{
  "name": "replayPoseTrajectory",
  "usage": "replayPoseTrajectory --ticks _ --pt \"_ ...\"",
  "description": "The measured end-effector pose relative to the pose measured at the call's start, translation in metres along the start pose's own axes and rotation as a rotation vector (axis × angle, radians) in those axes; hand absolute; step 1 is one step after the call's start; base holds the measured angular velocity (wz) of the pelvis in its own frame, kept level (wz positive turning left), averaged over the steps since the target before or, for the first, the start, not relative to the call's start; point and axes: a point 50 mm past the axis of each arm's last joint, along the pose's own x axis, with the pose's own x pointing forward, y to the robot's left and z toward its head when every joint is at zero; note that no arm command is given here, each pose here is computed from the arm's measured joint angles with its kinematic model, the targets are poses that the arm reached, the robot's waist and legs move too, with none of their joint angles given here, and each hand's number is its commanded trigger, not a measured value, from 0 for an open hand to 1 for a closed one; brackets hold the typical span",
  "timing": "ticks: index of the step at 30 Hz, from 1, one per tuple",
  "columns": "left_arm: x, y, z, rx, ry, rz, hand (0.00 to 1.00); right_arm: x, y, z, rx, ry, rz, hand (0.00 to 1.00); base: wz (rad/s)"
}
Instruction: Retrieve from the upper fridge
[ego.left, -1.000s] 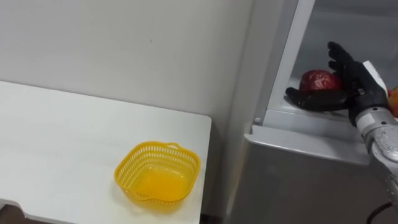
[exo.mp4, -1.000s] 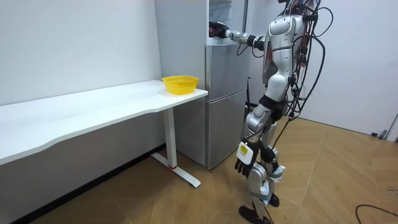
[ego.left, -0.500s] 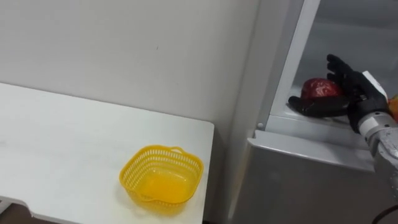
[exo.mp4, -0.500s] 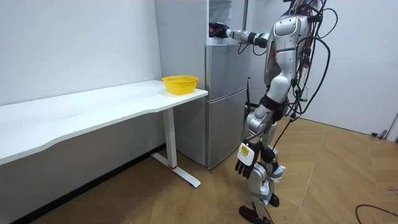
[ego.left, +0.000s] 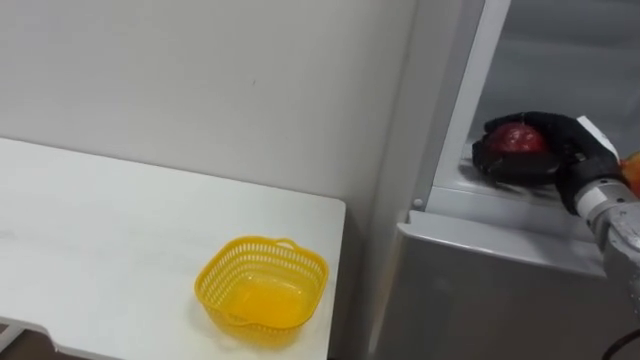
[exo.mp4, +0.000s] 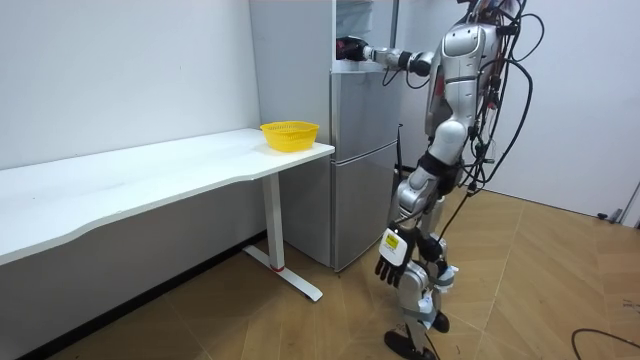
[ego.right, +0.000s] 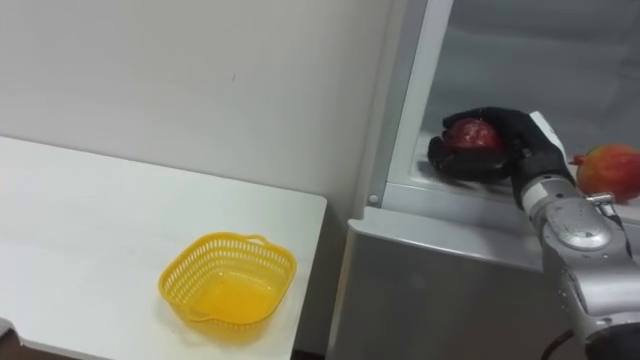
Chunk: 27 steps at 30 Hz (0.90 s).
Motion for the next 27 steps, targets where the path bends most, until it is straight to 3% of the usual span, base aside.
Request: replayPoseTrajectory --ticks 18,27 --pt "0.001 -0.001 0.007 0.052 -0.016 0.001 0.0 -0.007 0.014 0.007 0.043 -0.066 -0.011 1.0 -0.03" --pt "0.001 -0.007 0.004 0.063 -0.036 -0.002 0.0 -0.043 0.04 0.015 0.037 -0.223 -0.041 1.0 -0.01"
